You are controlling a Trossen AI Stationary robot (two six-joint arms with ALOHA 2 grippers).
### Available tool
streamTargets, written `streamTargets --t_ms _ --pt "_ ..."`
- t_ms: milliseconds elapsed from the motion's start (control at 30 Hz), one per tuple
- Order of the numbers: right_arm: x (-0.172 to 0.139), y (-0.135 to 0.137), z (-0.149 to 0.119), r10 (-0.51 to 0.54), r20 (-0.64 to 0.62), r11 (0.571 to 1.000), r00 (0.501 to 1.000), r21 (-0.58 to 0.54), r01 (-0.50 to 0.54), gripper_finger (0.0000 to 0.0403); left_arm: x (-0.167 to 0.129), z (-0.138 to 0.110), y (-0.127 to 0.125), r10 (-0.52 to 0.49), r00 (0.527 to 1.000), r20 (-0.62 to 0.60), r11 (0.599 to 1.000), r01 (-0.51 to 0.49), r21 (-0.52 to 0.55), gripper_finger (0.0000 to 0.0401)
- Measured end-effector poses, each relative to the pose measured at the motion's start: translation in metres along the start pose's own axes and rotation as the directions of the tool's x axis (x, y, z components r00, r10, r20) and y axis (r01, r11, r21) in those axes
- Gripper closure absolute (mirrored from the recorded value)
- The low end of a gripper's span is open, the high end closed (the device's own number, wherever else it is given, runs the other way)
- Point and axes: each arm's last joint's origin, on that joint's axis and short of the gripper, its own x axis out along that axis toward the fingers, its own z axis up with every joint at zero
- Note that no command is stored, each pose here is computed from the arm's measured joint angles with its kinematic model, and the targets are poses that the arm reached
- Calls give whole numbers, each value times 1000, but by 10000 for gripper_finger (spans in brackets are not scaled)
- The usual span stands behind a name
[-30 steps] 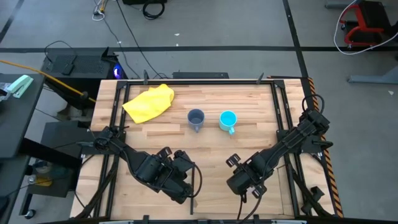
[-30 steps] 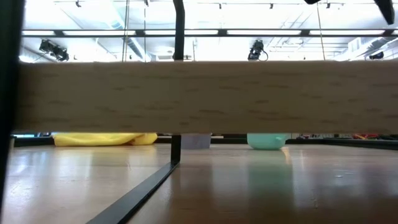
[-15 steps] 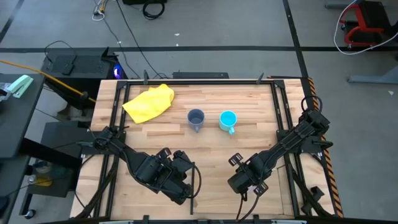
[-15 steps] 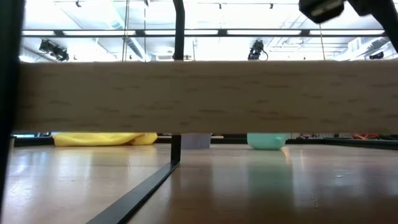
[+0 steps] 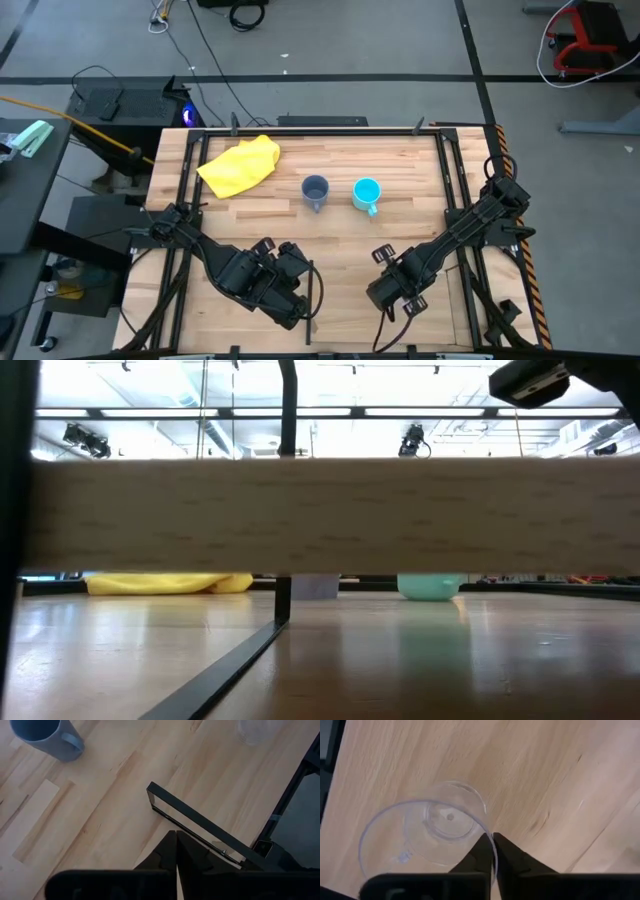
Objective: Stack small to large cups/mugs on shelf
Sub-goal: Put the transparent mug on the shelf
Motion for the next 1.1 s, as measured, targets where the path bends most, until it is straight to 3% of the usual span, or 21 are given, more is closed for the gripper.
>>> streamTargets --t_ms 200,333,567,833,967,1100 --pt "-1 -1 -2 -20 -15 985 1000 172 23 392 0 1 0 10 1000 20 1000 -10 1 382" --pt "-11 -2 -13 -58 -63 926 996 368 77 396 0 1 1 12 1000 24 1000 -12 0 380" --pt "-41 20 -45 -62 40 734 997 679 18 399 0 1 0 12 1000 24 999 -13 35 396" --pt "-32 46 -90 -9 121 529 993 843 -98 401 1 2 1 14 1000 24 995 -17 102 372" --pt "-21 53 -93 -5 97 504 995 860 -82 402 3 7 4 22 999 25 993 -24 112 378" --pt "-11 61 -92 -18 48 524 999 851 -31 402 5 11 6 29 999 26 994 -32 102 392"
